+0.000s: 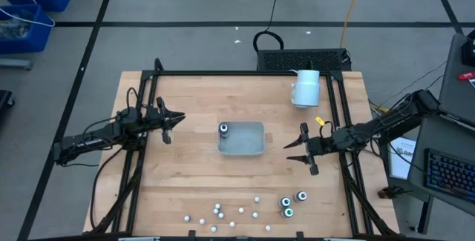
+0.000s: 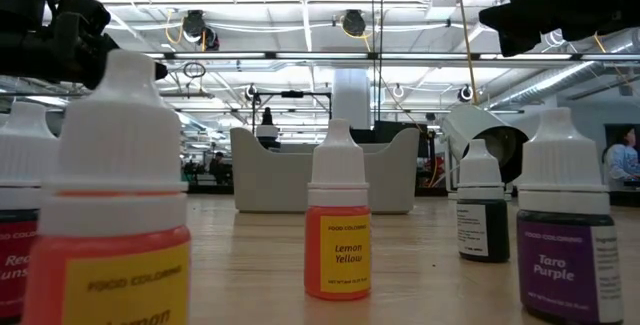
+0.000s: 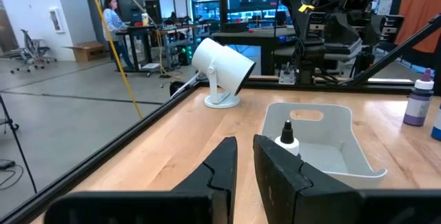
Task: Pick & Place food coloring
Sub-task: Put the large purple food coloring bottle into the white bin
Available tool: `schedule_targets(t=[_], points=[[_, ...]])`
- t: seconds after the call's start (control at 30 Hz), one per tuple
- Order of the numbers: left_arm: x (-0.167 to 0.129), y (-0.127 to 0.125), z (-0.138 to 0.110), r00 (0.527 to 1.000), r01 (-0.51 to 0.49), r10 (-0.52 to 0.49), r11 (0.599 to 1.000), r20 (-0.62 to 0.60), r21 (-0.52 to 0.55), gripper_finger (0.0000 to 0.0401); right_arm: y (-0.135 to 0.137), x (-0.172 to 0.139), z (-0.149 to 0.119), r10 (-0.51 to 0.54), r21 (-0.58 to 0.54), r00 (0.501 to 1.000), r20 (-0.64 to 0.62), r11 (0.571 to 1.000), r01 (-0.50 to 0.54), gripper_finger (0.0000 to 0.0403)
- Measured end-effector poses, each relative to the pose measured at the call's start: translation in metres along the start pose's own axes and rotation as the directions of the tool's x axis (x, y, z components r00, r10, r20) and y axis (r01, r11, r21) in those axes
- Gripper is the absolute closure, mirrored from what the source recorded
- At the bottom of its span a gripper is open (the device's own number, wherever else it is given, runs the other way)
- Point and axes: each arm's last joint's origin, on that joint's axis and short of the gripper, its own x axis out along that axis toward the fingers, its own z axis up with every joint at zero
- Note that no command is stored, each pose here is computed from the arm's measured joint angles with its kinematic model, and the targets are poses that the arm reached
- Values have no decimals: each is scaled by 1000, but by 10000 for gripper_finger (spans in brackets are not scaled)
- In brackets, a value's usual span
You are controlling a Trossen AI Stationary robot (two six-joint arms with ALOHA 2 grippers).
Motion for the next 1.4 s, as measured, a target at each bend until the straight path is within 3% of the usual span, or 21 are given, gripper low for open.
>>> schedule_targets(t=[0.43, 0.6, 0.77, 0.87, 0.97, 1.1, 1.23, 1.4], points=[[0, 0, 0, 1000, 0, 0, 1000, -5, -14, 343, 0, -1, 13, 17, -60, 992, 125, 998, -9, 245], [0, 0, -1, 1000, 0, 0, 1000, -8, 3, 343, 5, 0, 45, 60, -96, 997, -51, 993, -65, 255], [0, 0, -1, 1000, 0, 0, 1000, -8, -4, 343, 14, -7, 94, 38, -59, 969, -243, 997, -54, 272], [0, 0, -1, 1000, 1, -1, 1000, -9, -23, 343, 24, -14, 109, 29, -92, 951, -309, 994, -60, 279], [0, 0, -1, 1000, 2, -2, 998, -9, -56, 343, 30, -22, 108, 30, -97, 936, -351, 993, -68, 284], [0, 0, -1, 1000, 2, -3, 997, -9, -73, 343, 42, -28, 103, 97, 7, 933, -347, 995, -101, 286], [0, 0, -1, 1000, 3, -3, 997, -9, -74, 343, 55, -21, 78, 103, 42, 935, -340, 995, -94, 272], [0, 0, -1, 1000, 4, -5, 997, -9, -75, 343, 63, -19, 46, 112, 83, 918, -380, 993, -87, 228]])
